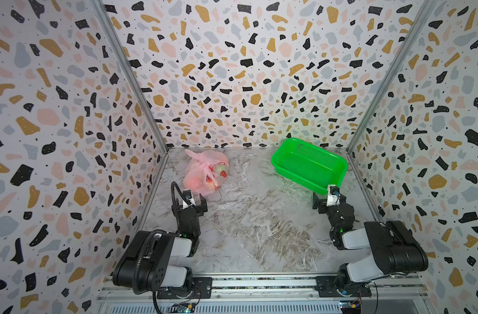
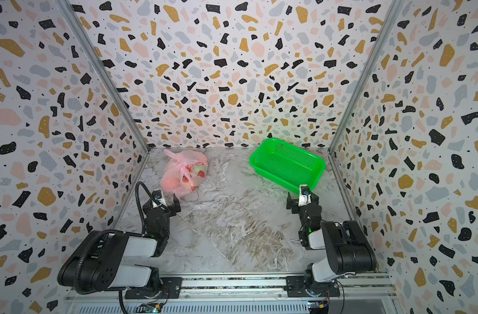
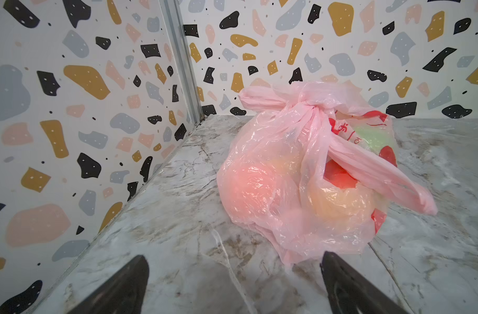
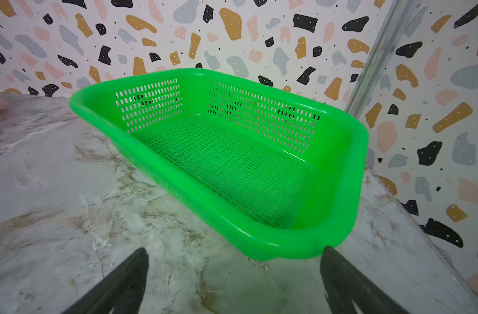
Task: Untie the knot of the plastic bag and take out the fruit
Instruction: Rotate the basket at the top-right of the table.
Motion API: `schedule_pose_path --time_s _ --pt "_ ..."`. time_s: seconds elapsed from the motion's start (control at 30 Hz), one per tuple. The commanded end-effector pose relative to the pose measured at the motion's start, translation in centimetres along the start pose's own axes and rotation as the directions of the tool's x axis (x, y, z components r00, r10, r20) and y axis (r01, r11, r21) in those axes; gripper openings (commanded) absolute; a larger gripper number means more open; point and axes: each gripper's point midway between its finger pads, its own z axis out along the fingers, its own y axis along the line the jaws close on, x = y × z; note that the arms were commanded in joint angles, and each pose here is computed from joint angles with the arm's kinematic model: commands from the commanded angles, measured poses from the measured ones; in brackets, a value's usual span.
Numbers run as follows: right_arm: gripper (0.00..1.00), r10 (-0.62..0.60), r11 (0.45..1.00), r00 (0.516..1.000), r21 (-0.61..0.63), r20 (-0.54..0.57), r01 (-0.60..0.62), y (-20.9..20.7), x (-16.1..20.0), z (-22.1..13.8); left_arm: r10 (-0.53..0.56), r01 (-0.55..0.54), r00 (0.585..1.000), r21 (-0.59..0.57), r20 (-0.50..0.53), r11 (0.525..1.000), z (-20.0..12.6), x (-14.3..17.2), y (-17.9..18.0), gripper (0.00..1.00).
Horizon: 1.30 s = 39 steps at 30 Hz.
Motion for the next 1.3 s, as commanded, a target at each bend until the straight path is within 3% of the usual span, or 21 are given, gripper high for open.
schedule_pose_path --time_s 0.0,1.13,1.27 --pt "0.99 0.01 1.0 1.0 0.008 0.017 -0.01 -0.2 -0.7 0.5 -0.036 0.036 0.997 -0.009 0.063 0.999 0.4 -2.1 0.1 1.0" --pt "0.99 0.008 1.0 1.0 0.003 0.025 -0.008 -0.2 -1.4 0.4 -0.038 0.039 0.996 -0.006 0.082 0.999 0.5 -3.0 0.0 1.0" --pt "0.99 0.036 0.999 0.998 -0.018 -0.056 -0.037 0.0 -2.7 1.0 0.015 -0.015 1.0 -0.01 -0.018 1.0 1.4 -4.5 -0.3 1.0"
